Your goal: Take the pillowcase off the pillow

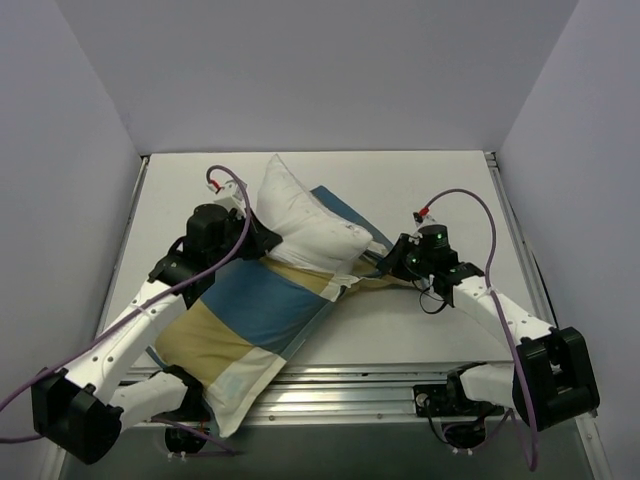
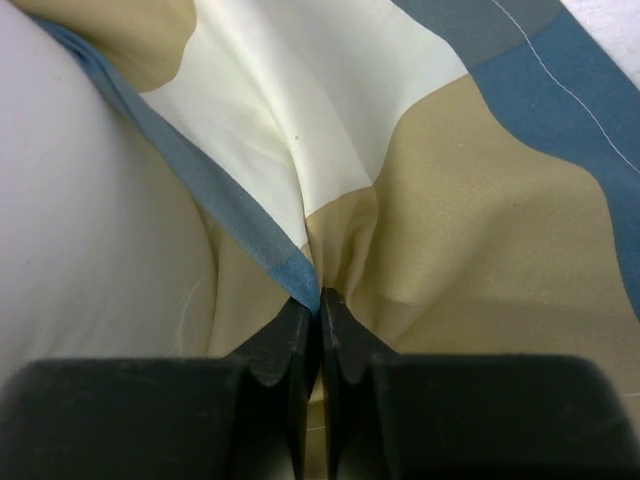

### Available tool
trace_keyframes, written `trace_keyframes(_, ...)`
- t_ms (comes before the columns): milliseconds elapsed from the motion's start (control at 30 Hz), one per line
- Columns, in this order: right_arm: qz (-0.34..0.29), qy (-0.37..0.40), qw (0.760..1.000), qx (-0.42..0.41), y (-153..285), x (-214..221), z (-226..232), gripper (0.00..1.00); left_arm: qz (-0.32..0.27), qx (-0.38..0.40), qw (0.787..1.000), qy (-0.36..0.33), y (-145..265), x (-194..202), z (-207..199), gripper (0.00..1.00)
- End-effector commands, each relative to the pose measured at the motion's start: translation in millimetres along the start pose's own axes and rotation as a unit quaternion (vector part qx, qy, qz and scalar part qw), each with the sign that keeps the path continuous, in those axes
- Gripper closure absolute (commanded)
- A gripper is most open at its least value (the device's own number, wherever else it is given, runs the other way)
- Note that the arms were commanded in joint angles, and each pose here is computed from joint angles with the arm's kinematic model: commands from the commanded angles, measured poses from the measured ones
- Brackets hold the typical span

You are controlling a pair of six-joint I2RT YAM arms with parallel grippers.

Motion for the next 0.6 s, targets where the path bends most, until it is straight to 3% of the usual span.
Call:
trace_keyframes(0, -0.045, 0.044, 0.994, 0.087, 14.8, -14.2, -37.2, 0.93, -0.006, -0.026, 1.000, 0.009, -9.4, -16.5, 9.5, 0.98)
trace_keyframes(67, -0.073, 0.060, 0.992, 0.080, 26.2, -27.6, -19.4, 0.85, 0.005, -0.007, 1.000, -0.015, -28.5, -14.7, -13.3, 0.90)
trace_keyframes(100, -0.091, 0.071, 0.991, 0.070, 38.9, -33.3, -6.1, 0.77, -0.016, 0.012, 0.999, -0.029, -28.4, -34.3, -37.6, 0.84)
trace_keyframes(133, -0.109, 0.077, 0.989, 0.068, 50.9, -44.6, 3.5, 0.72, -0.005, 0.010, 0.999, -0.053, -38.8, -26.4, -50.2, 0.71)
trace_keyframes(200, -0.140, 0.087, 0.982, 0.091, 73.7, -59.4, 5.9, 0.58, -0.009, 0.025, 0.997, -0.069, -41.1, -33.0, -70.4, 0.57)
trace_keyframes(233, -0.170, 0.091, 0.976, 0.100, 89.0, -77.8, 14.0, 0.53, -0.015, 0.035, 0.997, -0.071, -38.8, -40.9, -81.7, 0.41)
trace_keyframes(267, -0.171, 0.103, 0.973, 0.118, 98.3, -81.2, 11.6, 0.44, -0.026, 0.023, 0.997, -0.069, -37.5, -43.9, -81.9, 0.31)
trace_keyframes(367, -0.195, 0.121, 0.965, 0.125, 120.9, -102.7, 25.3, 0.31, -0.031, -0.011, 0.998, -0.058, -22.8, -40.3, -69.6, 0.05)
trace_keyframes(400, -0.188, 0.134, 0.967, 0.110, 120.6, -104.3, 32.7, 0.29, -0.042, -0.044, 0.997, -0.053, -17.9, -41.9, -56.9, 0.03)
trace_keyframes(567, -0.139, 0.177, 0.974, -0.008, 92.9, -97.0, 80.7, 0.21, 0.019, -0.183, 0.982, -0.031, 21.5, 10.8, 14.0, 0.06)
Point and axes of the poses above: each gripper's point midway between its finger pads, its own y axis back along the fingers, its own z axis along the line the jaws close on, x = y × z, the point moved 2 cm from there along y, back along the fingers
